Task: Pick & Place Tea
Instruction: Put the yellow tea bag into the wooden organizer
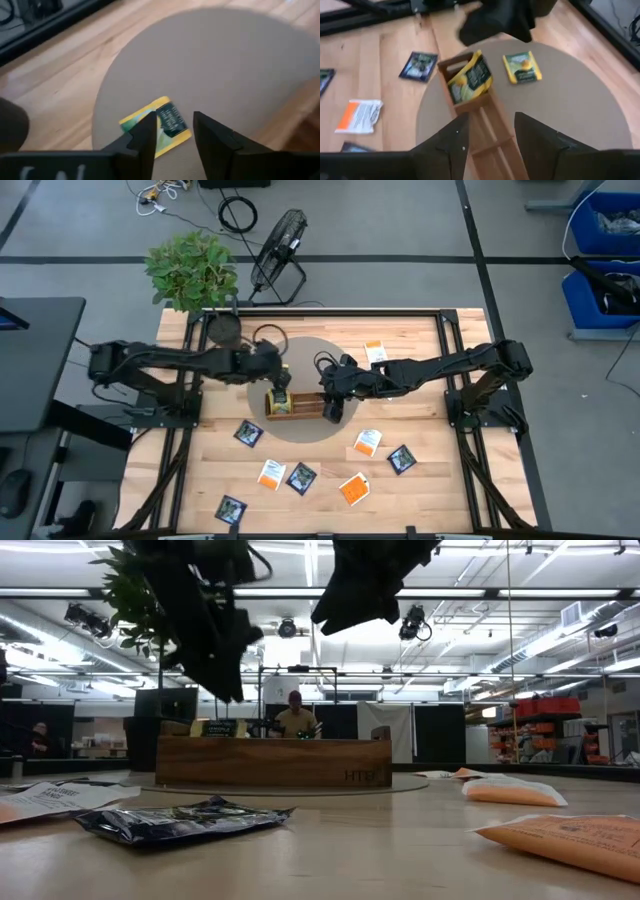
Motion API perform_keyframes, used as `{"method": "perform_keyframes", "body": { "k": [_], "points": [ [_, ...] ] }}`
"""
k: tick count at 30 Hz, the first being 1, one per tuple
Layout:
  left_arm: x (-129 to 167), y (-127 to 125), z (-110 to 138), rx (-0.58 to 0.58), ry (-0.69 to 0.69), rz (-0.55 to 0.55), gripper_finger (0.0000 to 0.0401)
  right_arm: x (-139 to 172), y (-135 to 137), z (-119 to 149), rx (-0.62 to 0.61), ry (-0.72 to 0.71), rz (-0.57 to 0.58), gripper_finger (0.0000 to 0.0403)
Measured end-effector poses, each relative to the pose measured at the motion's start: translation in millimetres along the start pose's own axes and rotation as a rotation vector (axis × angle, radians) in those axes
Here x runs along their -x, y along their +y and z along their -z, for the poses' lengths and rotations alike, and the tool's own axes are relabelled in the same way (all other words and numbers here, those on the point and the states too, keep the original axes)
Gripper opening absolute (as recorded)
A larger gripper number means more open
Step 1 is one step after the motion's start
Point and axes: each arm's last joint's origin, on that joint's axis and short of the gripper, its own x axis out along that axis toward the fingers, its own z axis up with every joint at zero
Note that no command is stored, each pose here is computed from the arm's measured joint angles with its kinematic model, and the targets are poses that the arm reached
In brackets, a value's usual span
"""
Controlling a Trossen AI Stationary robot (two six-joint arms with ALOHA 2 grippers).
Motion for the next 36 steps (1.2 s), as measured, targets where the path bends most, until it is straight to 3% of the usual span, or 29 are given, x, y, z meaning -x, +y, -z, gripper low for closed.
{"method": "perform_keyframes", "body": {
  "k": [6,15,28,36],
  "points": [
    [-20,-5,-1,-0.091,0.102,0.006,0.0223,3,12,6,0.047,0.024,-0.023,0.0167],
    [-32,14,-25,0.04,0.12,-0.016,0.0325,5,18,8,0.053,0.03,-0.055,0.0167],
    [-45,39,-37,0.155,0.158,-0.038,0.0338,5,19,7,0.015,0.028,-0.071,0.0167],
    [-72,31,-21,0.111,0.29,-0.027,0.0337,5,19,7,0.01,0.022,-0.078,0.0167]
  ]
}}
